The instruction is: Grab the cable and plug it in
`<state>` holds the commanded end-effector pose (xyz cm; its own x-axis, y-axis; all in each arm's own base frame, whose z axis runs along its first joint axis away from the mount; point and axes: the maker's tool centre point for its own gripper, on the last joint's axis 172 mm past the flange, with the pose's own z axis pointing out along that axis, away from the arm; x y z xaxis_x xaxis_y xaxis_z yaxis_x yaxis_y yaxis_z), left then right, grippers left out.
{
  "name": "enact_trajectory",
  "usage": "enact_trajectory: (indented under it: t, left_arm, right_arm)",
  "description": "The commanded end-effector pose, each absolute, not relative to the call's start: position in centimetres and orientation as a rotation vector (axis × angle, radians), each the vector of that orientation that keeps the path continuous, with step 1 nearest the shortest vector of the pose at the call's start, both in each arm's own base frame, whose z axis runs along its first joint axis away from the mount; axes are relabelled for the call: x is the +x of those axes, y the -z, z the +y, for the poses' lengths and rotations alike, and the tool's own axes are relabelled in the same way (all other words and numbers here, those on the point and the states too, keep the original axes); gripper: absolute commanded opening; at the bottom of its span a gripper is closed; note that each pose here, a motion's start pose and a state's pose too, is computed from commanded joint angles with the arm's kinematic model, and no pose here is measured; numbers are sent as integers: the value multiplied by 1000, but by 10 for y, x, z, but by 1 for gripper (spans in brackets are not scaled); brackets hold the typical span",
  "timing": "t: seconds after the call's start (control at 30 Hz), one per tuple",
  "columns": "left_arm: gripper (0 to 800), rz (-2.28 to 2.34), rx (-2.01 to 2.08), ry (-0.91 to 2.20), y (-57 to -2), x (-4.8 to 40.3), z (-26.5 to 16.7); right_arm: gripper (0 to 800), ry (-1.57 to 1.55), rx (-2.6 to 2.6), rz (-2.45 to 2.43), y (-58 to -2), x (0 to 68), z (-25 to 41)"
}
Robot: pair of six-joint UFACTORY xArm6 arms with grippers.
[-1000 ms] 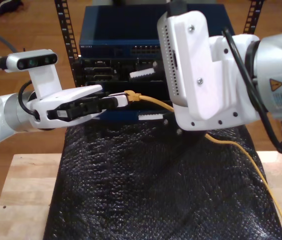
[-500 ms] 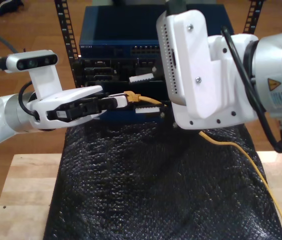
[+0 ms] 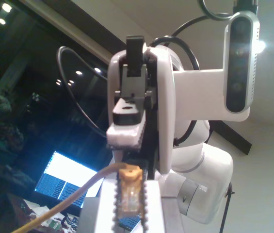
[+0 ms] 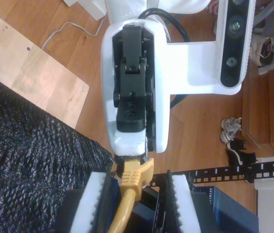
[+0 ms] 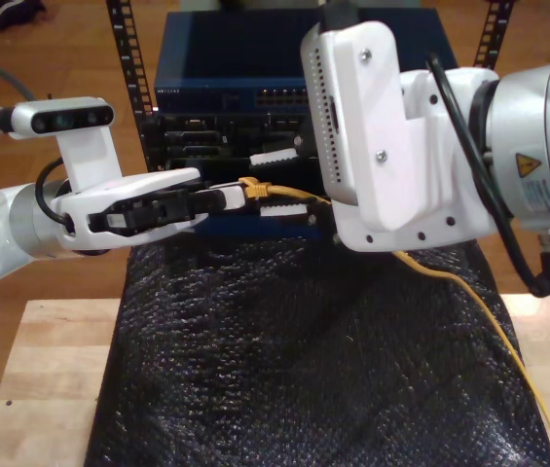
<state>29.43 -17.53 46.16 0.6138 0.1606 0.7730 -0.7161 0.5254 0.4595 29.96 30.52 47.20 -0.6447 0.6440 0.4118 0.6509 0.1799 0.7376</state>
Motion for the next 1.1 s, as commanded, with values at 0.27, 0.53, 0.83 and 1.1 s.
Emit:
enact_trajectory:
  t: [0.27, 0.53, 0.83, 1.1]
  left_arm:
    - [15, -716, 873, -554, -460, 296, -175]
    - [21, -697, 874, -523, -459, 295, -174]
    - [22, -692, 871, -507, -461, 294, -173]
    - [29, -687, 871, -506, -460, 294, -173]
  right_arm:
    - [265, 1511, -1321, -2405, -472, 299, 306]
    - [255, 1510, -1314, -2406, -472, 298, 307]
    - [254, 1510, -1314, -2406, -472, 298, 307]
    - [245, 1509, -1312, -2406, -472, 297, 308]
